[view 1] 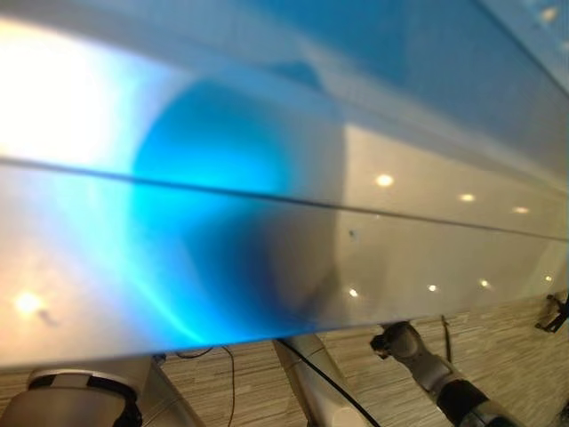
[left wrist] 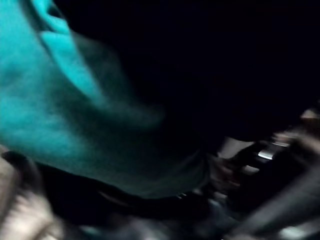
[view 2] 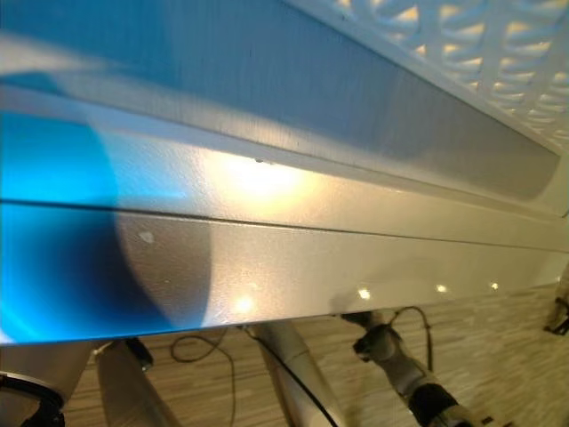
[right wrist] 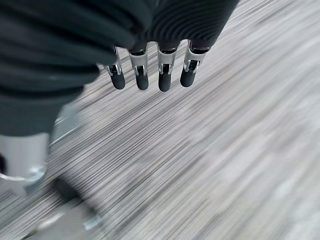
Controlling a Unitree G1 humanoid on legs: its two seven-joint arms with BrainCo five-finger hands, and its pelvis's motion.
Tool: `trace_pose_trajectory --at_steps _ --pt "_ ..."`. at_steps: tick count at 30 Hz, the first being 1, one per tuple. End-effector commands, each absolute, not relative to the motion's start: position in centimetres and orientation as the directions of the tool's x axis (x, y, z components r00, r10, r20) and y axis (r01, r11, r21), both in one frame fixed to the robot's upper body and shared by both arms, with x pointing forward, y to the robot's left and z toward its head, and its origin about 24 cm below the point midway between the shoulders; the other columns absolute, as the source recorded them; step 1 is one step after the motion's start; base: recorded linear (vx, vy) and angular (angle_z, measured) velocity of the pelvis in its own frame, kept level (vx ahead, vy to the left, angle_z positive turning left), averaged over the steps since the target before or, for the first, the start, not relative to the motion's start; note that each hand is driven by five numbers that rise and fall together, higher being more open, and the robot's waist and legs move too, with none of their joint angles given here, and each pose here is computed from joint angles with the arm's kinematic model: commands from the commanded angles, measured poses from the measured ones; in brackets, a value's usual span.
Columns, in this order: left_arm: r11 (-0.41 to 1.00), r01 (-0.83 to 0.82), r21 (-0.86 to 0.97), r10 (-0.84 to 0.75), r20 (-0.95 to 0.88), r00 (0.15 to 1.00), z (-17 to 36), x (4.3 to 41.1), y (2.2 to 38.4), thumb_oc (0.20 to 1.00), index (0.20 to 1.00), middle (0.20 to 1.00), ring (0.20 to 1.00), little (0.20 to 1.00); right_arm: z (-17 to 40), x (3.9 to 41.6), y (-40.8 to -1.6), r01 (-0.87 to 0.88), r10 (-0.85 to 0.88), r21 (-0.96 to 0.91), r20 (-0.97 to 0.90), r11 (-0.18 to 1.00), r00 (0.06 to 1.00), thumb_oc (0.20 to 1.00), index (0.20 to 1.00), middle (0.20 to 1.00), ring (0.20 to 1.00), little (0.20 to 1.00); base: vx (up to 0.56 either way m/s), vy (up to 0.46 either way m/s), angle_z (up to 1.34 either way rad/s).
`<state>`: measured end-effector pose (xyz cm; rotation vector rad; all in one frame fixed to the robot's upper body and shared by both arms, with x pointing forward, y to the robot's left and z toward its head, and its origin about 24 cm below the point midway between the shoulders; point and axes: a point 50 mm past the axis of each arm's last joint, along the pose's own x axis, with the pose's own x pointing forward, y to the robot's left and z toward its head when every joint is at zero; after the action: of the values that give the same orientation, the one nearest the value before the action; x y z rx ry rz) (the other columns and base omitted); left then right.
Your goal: Grab the laundry basket,head to the washer,open it,put in the laundry and shut it.
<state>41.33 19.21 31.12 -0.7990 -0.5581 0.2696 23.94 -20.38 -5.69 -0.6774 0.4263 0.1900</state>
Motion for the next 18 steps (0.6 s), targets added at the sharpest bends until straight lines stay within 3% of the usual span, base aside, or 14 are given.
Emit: trace_pose_trajectory --at_steps 1,2,3,5,6,8,9,12,18 --pt "0.819 -0.376 0.433 0.196 0.405 0.893 37.6 40.1 24.2 1.0 1.0 1.0 1.0 1.0 -3.4 24.2 -22.4 -0.33 0.102 -0.545 -0.405 0.771 0.908 1.0 1.0 1.0 1.0 1.0 -0.08 0.132 0.27" --pt "0.673 -0.423 0.607 0.219 0.383 0.897 36.9 40.3 24.4 1.0 1.0 1.0 1.0 1.0 -2.9 24.5 -22.4 -0.328 0.111 -0.548 -0.391 0.77 0.914 1.0 1.0 1.0 1.0 1.0 -0.08 0.142 0.04" --pt "0.397 -0.398 0.827 0.232 0.329 0.915 33.7 41.4 23.7 1.0 1.0 1.0 1.0 1.0 -1.2 25.3 -22.1 -0.317 0.145 -0.569 -0.327 0.759 0.934 1.0 1.0 1.0 1.0 1.0 -0.06 0.117 0.0" --pt "0.355 -0.328 0.875 0.198 0.273 0.942 31.1 42.2 22.3 1.0 1.0 1.0 1.0 1.0 -1.0 25.1 -22.3 -0.306 0.144 -0.575 -0.31 0.758 0.94 1.0 1.0 1.0 1.0 1.0 -0.02 0.104 0.09" --pt "0.104 -0.23 0.968 0.028 0.228 0.973 27.7 43.2 17.9 1.0 1.0 1.0 1.0 1.0 -1.1 24.6 -22.8 -0.304 0.131 -0.596 -0.316 0.743 0.94 1.0 1.0 1.0 1.0 1.0 0.0 0.07 0.22" --pt "0.035 -0.204 0.978 -0.033 0.205 0.978 26.3 43.3 16.4 1.0 1.0 1.0 1.0 1.0 -1.3 24.5 -22.9 -0.301 0.119 -0.6 -0.323 0.741 0.939 1.0 1.0 1.0 1.0 1.0 0.01 0.068 0.32" --pt "-0.08 -0.175 0.981 -0.166 0.16 0.973 23.8 43.2 13.5 1.0 1.0 1.0 1.0 1.0 -2.0 24.2 -23.3 -0.285 0.082 -0.603 -0.341 0.745 0.936 1.0 1.0 1.0 1.0 1.0 0.0 0.063 0.41" --pt "-0.088 -0.12 0.989 -0.297 0.089 0.951 20.6 42.5 10.4 1.0 1.0 1.0 1.0 1.0 -2.7 23.9 -23.8 -0.265 0.038 -0.609 -0.358 0.747 0.933 1.0 1.0 1.0 1.0 1.0 -0.05 0.028 0.3" --pt "0.068 -0.013 0.998 -0.364 0.037 0.931 15.4 40.6 11.0 1.0 1.0 1.0 1.0 1.0 -3.8 22.9 -24.4 -0.247 -0.016 -0.611 -0.392 0.752 0.92 1.0 1.0 1.0 1.0 1.0 0.01 0.053 0.17"
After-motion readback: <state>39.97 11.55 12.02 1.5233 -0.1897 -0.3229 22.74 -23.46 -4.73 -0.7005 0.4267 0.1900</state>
